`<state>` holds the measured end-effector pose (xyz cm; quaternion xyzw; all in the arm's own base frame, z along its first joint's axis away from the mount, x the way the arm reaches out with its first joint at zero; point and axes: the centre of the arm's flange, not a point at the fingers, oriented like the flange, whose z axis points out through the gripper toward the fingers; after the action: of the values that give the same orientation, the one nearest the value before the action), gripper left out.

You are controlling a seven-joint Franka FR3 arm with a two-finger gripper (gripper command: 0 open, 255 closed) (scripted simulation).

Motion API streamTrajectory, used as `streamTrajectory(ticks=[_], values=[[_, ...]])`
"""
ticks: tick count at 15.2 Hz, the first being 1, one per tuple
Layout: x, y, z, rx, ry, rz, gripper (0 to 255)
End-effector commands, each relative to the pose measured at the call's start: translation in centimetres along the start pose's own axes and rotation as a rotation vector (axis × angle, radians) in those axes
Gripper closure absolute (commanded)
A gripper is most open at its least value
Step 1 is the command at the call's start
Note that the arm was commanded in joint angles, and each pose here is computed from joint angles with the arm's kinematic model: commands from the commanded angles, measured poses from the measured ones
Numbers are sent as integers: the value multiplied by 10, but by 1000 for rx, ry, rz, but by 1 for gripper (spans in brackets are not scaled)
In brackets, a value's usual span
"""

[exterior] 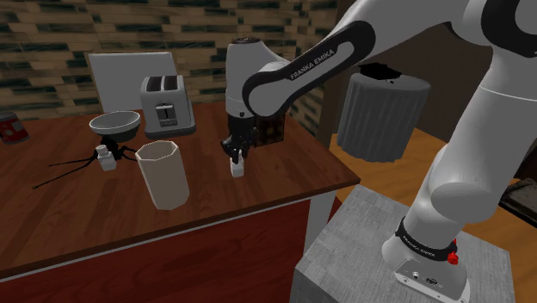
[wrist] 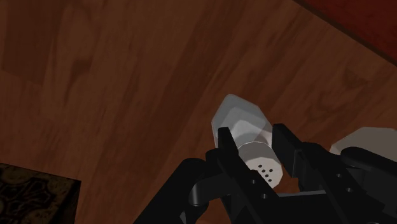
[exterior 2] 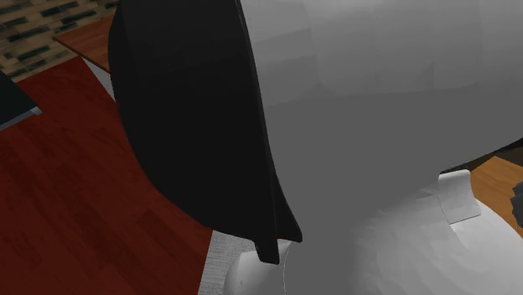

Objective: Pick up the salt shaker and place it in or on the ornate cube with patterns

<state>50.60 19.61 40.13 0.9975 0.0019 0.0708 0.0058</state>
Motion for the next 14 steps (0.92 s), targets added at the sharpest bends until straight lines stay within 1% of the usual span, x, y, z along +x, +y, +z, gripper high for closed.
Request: streamTrajectory(ticks=[1, 14], values=[[1, 0, -11, 0, 0, 0, 255], [11, 1, -79, 0, 0, 0, 255]])
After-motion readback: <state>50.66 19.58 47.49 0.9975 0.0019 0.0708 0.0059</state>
